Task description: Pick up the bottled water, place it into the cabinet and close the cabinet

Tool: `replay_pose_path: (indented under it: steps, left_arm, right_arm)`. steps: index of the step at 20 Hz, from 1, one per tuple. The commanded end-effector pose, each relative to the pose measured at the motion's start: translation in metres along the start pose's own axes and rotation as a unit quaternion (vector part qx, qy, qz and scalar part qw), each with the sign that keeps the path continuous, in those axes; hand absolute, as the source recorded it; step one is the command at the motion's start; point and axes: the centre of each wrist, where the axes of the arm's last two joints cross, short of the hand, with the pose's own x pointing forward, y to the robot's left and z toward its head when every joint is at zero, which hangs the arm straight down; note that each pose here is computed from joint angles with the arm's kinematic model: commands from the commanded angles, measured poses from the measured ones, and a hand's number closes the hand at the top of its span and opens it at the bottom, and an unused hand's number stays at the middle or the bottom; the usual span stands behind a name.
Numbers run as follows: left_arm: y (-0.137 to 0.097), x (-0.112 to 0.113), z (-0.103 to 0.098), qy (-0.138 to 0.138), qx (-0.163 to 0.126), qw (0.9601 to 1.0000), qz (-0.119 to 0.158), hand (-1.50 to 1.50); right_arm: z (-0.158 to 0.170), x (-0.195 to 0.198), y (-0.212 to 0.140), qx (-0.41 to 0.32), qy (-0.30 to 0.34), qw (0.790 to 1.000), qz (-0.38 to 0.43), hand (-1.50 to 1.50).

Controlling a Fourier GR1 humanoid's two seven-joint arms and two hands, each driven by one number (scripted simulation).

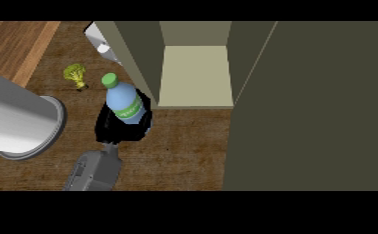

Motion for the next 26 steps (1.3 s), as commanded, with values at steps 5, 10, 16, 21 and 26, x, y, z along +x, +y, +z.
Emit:
replay_pose_path:
  steps: [5, 10, 16, 21, 26]
  left_arm:
    - [-0.053, 0.011, -0.046, -0.006, -0.006, 0.9991, -0.042, 1.5]
    - [-0.087, 0.038, -0.068, -0.027, 0.005, 0.9959, -0.086, 1.5]
    - [-0.102, 0.035, -0.079, -0.052, 0.017, 0.9868, -0.152, 1.5]
    - [-0.091, 0.057, -0.092, -0.062, 0.045, 0.9796, -0.186, 1.5]
    - [-0.099, 0.054, -0.092, -0.074, 0.086, 0.9682, -0.223, 1.5]
  right_arm:
    - [0.001, 0.003, -0.006, -0.003, 0.003, 1.0, 0.003, -1.5]
    - [-0.002, 0.0, -0.004, 0.004, 0.006, 1.0, 0.003, -1.5]
    - [-0.004, -0.007, 0.003, 0.01, -0.001, 1.0, -0.009, -1.5]
    - [-0.012, -0.006, -0.002, 0.016, -0.003, 1.0, -0.02, -1.5]
    - [-0.009, -0.008, 0.004, 0.032, 0.012, 0.999, -0.019, -1.5]
